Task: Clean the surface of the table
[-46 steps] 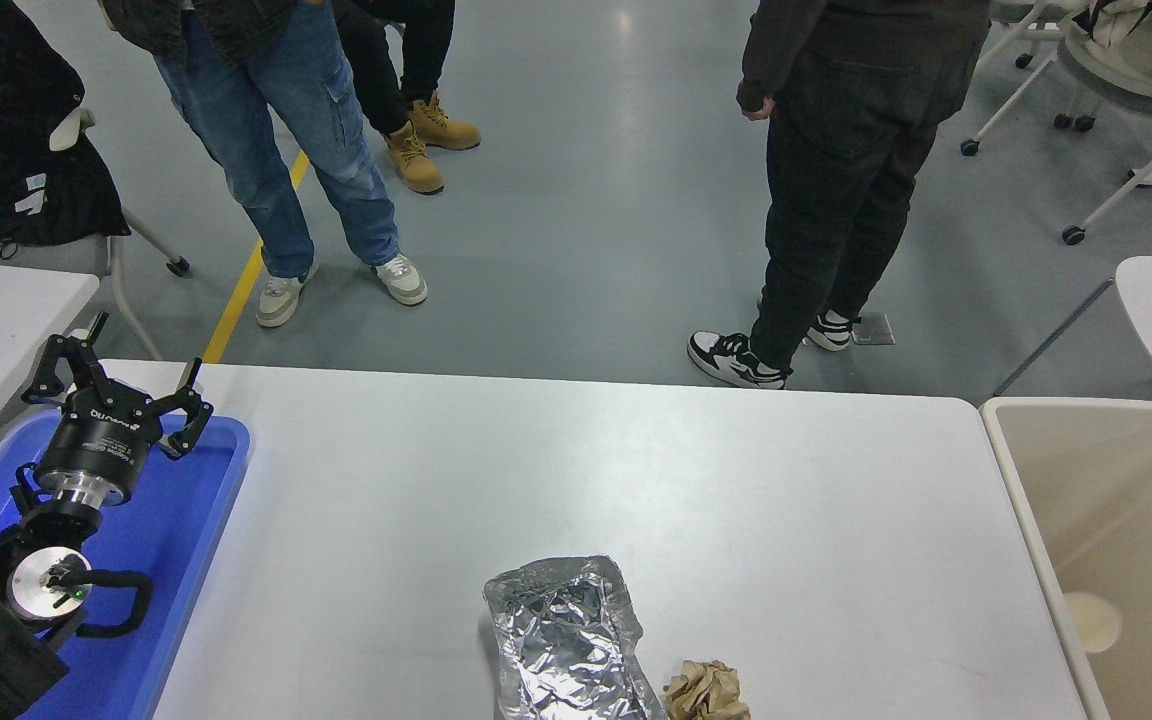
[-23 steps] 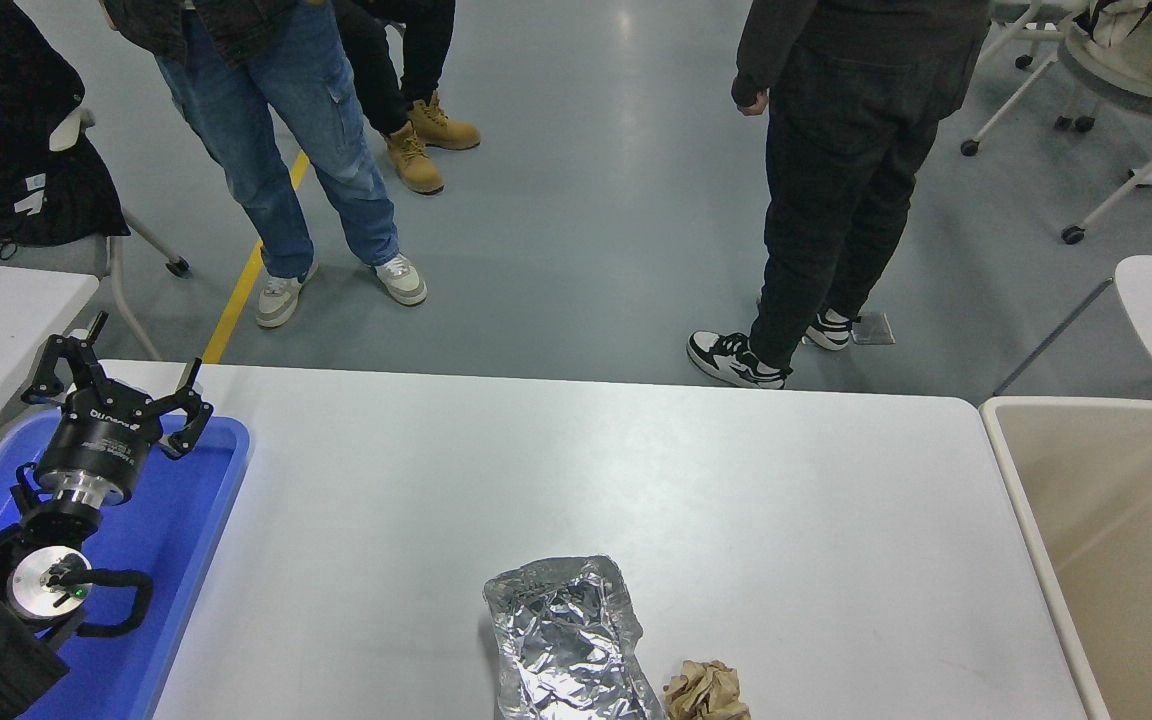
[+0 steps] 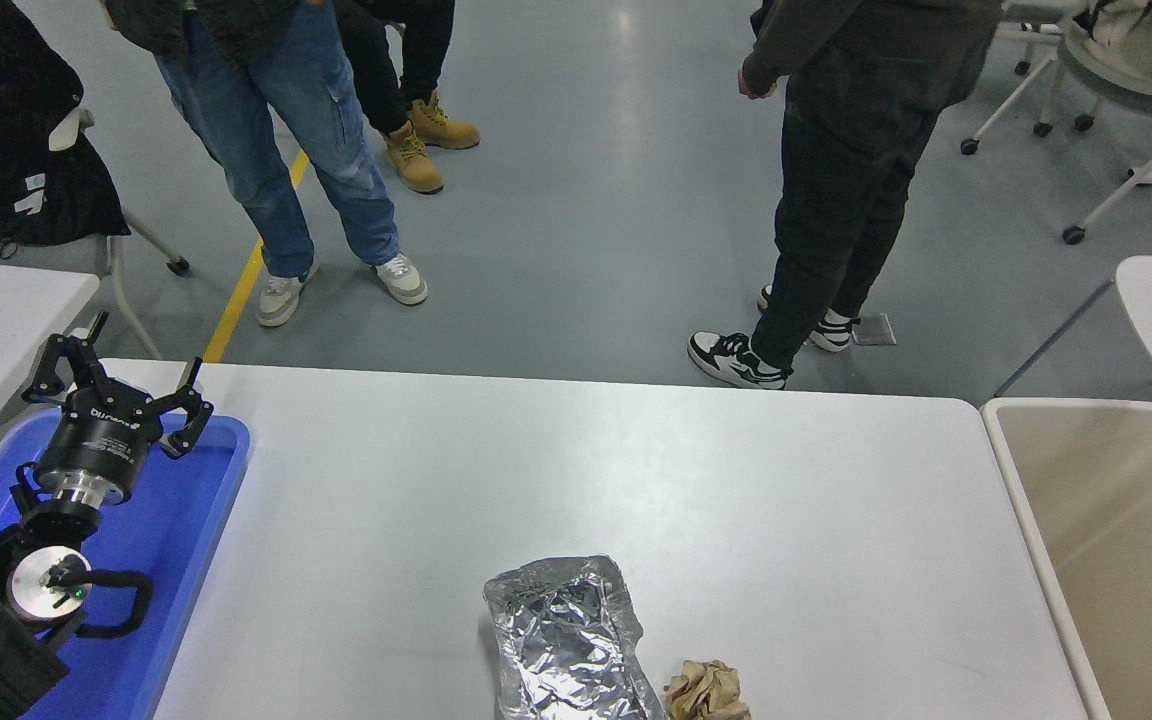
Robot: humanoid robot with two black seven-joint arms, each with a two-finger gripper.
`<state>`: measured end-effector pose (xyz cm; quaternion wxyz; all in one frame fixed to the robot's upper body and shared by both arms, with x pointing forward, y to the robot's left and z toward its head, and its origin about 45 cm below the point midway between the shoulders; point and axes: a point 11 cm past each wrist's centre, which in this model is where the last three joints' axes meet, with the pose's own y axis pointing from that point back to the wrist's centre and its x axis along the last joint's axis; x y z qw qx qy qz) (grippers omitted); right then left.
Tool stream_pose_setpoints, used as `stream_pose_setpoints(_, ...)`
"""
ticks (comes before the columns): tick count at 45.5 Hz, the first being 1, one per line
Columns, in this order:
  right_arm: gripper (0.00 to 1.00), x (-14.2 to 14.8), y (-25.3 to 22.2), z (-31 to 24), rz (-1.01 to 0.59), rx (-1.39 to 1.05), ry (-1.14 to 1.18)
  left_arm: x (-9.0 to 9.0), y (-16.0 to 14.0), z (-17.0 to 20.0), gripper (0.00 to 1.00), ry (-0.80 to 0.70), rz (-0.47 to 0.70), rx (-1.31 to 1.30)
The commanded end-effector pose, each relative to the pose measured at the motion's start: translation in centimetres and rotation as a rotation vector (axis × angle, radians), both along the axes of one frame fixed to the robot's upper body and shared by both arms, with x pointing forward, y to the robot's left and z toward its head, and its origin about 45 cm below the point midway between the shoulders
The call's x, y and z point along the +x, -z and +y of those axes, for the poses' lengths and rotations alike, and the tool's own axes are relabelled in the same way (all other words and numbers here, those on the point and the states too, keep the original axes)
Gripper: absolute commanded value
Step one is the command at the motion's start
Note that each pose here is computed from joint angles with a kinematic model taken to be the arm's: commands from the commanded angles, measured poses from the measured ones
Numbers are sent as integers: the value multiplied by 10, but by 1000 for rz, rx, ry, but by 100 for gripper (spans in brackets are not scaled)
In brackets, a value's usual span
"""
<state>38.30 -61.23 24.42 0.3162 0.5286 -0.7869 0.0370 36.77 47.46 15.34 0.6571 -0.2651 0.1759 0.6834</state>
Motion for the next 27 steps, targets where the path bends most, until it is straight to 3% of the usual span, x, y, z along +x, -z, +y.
stream_pose_setpoints(1,98,24,-46,13,-193,119,-37,0,0,0,100,0,0,0)
stream_pose_setpoints(27,98,64,-105,82,-523,403,-201,0,0,0,100,0,0,0)
